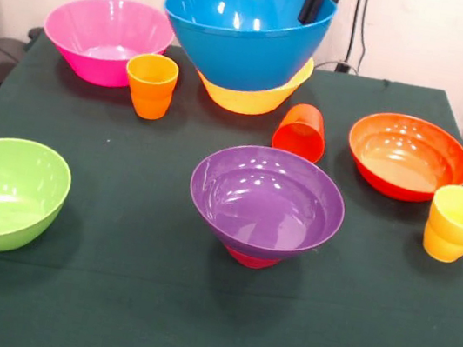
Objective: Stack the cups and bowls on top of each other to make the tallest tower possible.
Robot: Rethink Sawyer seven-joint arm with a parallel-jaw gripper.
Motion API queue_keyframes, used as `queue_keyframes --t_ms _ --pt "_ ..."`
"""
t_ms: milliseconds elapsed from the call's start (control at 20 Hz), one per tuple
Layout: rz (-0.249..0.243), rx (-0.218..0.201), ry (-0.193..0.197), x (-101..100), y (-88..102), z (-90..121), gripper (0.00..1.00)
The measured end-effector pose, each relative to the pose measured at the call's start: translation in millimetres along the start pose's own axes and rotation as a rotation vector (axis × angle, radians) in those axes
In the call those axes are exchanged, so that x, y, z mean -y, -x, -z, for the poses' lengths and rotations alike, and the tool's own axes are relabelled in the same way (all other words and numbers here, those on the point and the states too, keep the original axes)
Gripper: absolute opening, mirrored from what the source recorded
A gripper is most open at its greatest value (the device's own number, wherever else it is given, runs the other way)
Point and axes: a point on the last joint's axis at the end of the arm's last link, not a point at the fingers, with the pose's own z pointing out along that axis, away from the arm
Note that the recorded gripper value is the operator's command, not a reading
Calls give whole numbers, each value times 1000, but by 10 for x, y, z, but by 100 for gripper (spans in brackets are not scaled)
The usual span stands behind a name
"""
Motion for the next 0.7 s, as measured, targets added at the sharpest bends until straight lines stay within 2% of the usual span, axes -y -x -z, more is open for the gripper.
queue_keyframes --t_ms 350,700 --pt "17 -13 10 -122 -12 -65 0" --pt "62 -33 32 -372 -25 -205 0"
